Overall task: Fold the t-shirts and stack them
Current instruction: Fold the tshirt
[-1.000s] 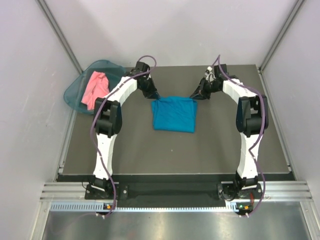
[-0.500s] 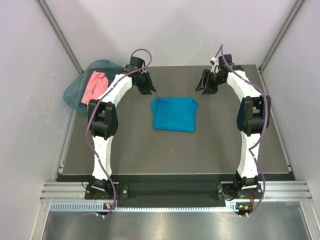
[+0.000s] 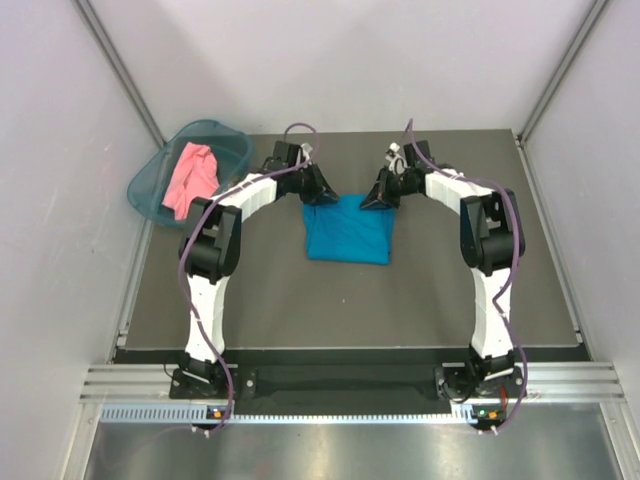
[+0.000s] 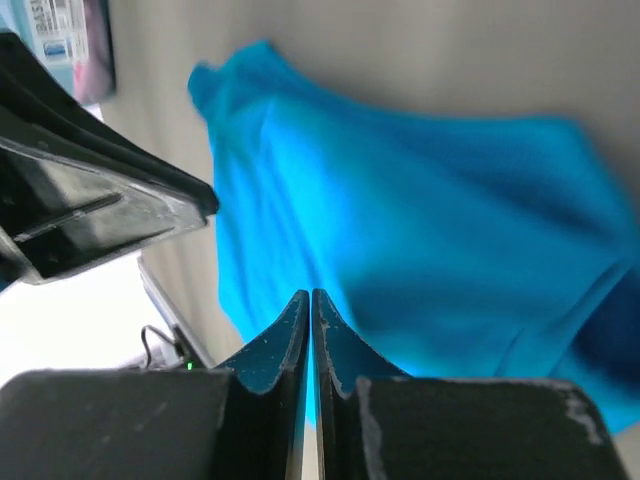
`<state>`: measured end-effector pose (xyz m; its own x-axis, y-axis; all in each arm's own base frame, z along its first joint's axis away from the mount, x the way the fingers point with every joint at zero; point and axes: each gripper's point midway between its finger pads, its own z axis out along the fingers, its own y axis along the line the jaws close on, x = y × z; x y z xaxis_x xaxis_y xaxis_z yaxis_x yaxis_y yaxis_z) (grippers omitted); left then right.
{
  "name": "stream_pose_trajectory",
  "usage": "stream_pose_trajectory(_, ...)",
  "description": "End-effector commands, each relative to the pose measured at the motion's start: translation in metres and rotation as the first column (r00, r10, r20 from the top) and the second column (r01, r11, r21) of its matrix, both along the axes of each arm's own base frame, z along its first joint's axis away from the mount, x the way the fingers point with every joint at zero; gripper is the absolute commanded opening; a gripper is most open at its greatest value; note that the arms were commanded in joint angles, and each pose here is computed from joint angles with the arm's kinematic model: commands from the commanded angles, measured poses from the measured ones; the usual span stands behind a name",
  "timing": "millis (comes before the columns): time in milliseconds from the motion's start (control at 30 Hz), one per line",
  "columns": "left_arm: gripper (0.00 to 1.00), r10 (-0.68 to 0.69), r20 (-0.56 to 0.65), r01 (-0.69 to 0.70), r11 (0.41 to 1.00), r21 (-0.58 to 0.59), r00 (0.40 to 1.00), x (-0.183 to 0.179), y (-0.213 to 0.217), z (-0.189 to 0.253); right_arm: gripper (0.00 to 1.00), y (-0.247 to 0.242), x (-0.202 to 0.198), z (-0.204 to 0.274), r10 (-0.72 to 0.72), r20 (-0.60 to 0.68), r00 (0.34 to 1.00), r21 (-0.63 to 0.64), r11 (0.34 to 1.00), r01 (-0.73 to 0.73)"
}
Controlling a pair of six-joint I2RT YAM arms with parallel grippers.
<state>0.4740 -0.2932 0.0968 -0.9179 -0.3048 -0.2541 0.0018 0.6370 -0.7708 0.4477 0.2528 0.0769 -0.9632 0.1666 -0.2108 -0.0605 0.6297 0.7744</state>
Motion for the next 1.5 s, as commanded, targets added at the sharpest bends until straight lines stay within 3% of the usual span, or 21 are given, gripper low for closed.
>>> stream_pose_trajectory(0,0.18,0.002,0.097,0.003,0.999,-0.053,0.995,0.022,-0.005,-0.003,0.04,0.002,0.033,0.007,-0.032,0.117,0.993,0.076,0.997,0.023)
stream_pose_trajectory(200,0.17,0.027,0.074,-0.031,0.999,0.044,0.997,0.041,0.011,-0.055,0.04,-0.021,0.056,-0.024,-0.11,0.076,0.991,0.089,0.991,0.103)
stream_pose_trajectory(400,0.17,0.103,0.083,-0.11,0.991,0.083,0.991,0.065,0.046,-0.062,0.05,-0.051,0.076,-0.039,-0.18,0.052,0.982,0.09,0.98,0.175)
stream_pose_trajectory(600,0.18,0.107,0.091,-0.118,0.985,0.126,0.99,0.078,0.063,-0.049,0.1,-0.074,0.094,-0.038,-0.218,0.035,0.975,0.092,0.973,0.214)
stream_pose_trajectory(800,0.18,0.088,0.191,-0.115,0.984,0.139,0.978,0.083,0.065,0.007,0.18,-0.087,0.108,0.002,-0.216,0.092,0.972,0.073,0.975,0.21)
stream_pose_trajectory(900,0.21,0.082,0.224,-0.111,0.987,0.12,0.971,0.075,0.064,0.043,0.28,-0.095,0.106,0.036,-0.195,0.164,0.967,0.03,0.981,0.193)
stream_pose_trajectory(1000,0.23,0.052,0.253,-0.086,0.988,0.127,0.966,0.056,0.064,0.079,0.47,-0.116,0.095,0.065,-0.208,0.223,0.952,-0.033,0.975,0.221)
stream_pose_trajectory(1167,0.28,0.024,0.274,-0.072,0.983,0.167,0.962,0.006,0.073,0.111,0.59,-0.12,0.065,0.068,-0.149,0.229,0.962,-0.11,0.978,0.178)
stream_pose_trajectory(1267,0.36,0.07,0.287,-0.134,0.968,0.211,0.956,-0.028,0.094,0.123,0.67,-0.118,0.048,0.065,-0.114,0.226,0.968,-0.167,0.974,0.154)
stream_pose_trajectory(1467,0.55,0.115,0.186,-0.168,0.937,0.305,0.976,-0.048,0.112,0.083,0.75,-0.106,0.023,0.061,-0.06,0.221,0.973,-0.24,0.964,0.114)
